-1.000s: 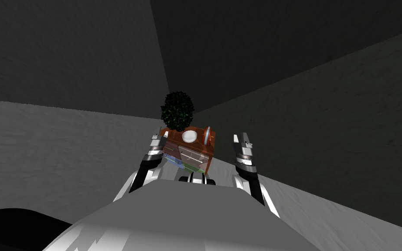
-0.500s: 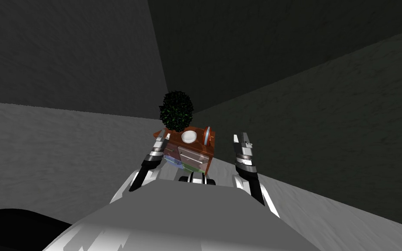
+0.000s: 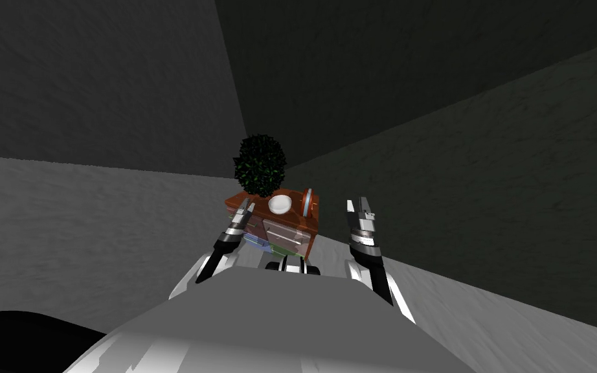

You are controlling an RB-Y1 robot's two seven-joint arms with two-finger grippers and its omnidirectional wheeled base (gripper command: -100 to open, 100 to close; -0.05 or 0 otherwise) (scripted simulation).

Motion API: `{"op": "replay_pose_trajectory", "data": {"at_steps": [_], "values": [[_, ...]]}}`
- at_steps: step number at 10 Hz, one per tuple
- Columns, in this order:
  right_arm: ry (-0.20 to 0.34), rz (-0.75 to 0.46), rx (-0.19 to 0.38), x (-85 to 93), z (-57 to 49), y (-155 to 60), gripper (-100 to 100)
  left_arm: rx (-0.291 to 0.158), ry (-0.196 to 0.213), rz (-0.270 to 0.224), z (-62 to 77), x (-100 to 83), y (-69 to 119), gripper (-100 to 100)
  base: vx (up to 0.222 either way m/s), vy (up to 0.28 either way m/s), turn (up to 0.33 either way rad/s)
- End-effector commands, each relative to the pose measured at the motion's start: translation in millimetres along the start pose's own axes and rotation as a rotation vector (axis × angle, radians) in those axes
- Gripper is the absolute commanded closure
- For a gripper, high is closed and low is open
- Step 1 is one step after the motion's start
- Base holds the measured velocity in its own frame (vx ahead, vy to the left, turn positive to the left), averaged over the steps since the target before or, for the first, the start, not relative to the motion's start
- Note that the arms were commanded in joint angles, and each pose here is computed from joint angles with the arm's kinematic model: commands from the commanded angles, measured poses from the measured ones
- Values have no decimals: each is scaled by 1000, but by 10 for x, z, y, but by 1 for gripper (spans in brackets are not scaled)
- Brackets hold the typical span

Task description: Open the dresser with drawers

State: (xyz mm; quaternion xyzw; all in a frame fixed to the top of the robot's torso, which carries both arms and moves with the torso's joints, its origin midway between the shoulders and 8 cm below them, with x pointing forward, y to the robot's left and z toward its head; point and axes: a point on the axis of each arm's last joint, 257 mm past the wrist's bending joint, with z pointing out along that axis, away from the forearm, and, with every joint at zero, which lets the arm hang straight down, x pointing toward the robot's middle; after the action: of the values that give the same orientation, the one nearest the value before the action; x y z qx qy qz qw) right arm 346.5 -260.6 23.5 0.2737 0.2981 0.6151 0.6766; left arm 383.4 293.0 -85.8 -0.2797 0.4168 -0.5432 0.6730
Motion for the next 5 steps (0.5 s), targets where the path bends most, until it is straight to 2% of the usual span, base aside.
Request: {"op": "replay_pose_trajectory", "data": {"at_steps": [1,2,5], "values": [[0,0,0,0,0,0,0,-32,20,12,-136,24,225,-100,3,12,-34],[0,0,0,0,0,0,0,-27,30,20,-167,42,267,-100,5,11,-32],[0,0,0,0,0,0,0,-62,39,24,-283,57,486,-100,5,13,-38]]}}
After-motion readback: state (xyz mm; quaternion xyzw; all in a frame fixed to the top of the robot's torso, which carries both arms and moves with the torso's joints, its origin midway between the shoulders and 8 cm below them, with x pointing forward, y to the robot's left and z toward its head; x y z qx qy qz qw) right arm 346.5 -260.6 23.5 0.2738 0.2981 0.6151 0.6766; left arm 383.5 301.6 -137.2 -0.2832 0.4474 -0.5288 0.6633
